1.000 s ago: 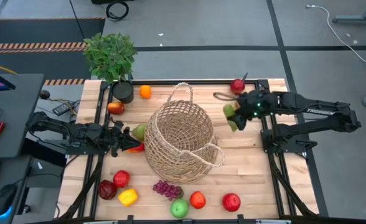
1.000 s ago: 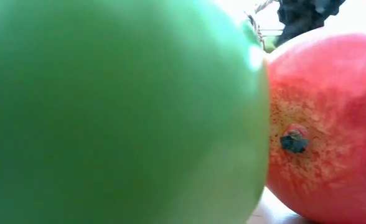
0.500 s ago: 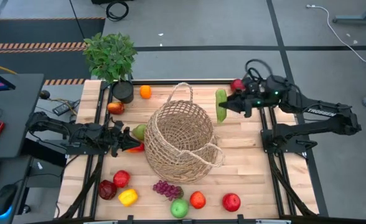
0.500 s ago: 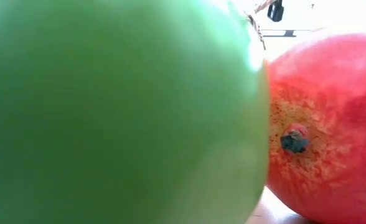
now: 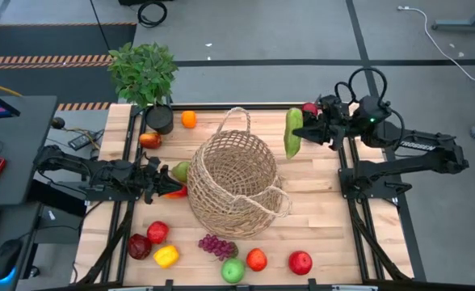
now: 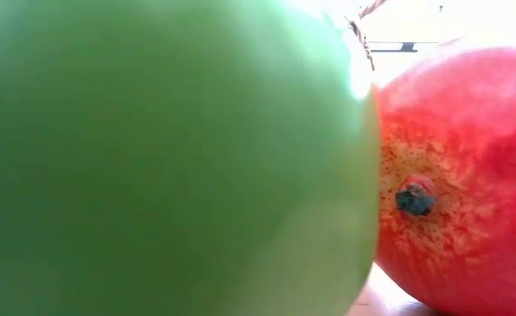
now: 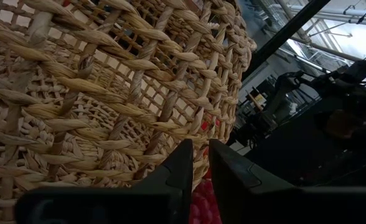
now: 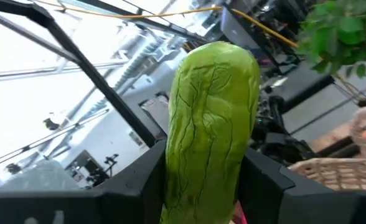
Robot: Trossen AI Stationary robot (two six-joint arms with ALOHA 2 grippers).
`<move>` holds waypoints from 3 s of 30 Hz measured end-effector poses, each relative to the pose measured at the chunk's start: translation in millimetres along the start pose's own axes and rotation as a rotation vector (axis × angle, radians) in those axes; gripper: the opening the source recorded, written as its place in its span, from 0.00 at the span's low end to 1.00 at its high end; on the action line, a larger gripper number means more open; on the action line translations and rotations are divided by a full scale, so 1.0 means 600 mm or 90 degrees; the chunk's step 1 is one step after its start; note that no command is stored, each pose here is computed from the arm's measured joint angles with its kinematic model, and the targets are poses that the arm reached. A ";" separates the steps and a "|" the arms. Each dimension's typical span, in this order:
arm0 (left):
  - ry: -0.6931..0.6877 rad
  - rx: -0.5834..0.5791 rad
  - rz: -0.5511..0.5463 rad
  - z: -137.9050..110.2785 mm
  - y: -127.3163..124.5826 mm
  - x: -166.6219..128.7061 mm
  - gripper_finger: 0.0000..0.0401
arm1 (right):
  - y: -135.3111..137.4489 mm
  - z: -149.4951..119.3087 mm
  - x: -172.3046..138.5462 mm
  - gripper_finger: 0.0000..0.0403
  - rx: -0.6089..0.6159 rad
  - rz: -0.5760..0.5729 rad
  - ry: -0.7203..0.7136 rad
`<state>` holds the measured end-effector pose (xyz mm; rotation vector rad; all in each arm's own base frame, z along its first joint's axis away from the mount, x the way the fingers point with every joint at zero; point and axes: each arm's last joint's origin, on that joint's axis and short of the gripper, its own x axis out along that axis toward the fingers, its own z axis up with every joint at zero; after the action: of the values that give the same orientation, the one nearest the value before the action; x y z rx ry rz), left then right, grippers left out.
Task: Build produce basket
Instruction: Put the cucumber into the basket
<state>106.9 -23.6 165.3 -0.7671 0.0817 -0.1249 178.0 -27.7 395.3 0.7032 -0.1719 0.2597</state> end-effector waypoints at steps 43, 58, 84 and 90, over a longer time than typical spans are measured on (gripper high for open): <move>0.000 0.000 0.000 0.000 0.000 0.000 0.15 | -0.034 0.001 0.218 0.42 -0.240 -0.014 0.130; 0.000 0.000 0.000 0.000 0.000 0.000 0.15 | -0.049 -0.016 0.278 0.42 -0.248 -0.202 0.194; 0.000 0.000 0.000 0.000 0.000 0.000 0.16 | -0.048 -0.009 0.288 0.42 -0.646 -0.180 0.333; 0.000 0.000 0.000 0.000 0.000 0.000 0.14 | -0.029 -0.022 0.294 0.42 -0.851 -0.160 0.355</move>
<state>106.9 -23.6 165.2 -0.7670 0.0819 -0.1249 352.5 -0.4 417.4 -0.6823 0.2768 0.0490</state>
